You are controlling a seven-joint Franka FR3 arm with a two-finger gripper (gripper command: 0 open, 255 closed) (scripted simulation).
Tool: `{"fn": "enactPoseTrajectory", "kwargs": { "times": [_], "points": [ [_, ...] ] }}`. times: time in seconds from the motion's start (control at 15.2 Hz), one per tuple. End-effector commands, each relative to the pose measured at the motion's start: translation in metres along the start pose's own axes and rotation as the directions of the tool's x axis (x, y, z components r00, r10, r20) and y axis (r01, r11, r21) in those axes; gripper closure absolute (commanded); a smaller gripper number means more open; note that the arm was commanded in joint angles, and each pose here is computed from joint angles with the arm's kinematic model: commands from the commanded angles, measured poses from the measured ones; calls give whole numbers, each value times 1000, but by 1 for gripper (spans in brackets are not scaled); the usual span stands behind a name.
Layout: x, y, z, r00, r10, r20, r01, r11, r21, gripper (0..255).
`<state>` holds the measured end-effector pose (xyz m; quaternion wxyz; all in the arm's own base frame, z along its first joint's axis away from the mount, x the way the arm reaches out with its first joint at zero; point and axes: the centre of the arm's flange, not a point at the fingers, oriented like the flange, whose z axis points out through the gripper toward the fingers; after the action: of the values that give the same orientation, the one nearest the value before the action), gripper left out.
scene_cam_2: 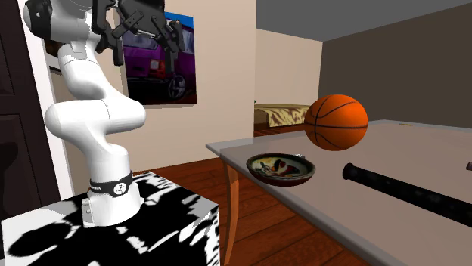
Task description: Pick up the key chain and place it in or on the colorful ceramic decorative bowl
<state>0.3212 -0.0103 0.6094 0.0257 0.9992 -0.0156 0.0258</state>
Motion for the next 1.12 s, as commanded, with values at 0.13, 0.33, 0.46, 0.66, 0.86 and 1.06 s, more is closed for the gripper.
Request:
{"fn": "enactPoseTrajectory", "kwargs": {
  "times": [0.13, 0.33, 0.46, 0.66, 0.86, 1.06],
  "points": [
    [13, -19, 12, 999, -45, -3, 45, 999, 4, 0],
    [31, -48, 30, 994, -113, -7, 113, 994, 9, 0],
    [41, -68, 42, 988, -157, -10, 157, 987, 13, 0],
    [56, -100, 59, 975, -224, -15, 224, 974, 18, 0],
    [68, -132, 76, 957, -289, -20, 289, 957, 22, 0],
    [78, -165, 93, 935, -353, -26, 354, 935, 27, 0]
  ]
}}
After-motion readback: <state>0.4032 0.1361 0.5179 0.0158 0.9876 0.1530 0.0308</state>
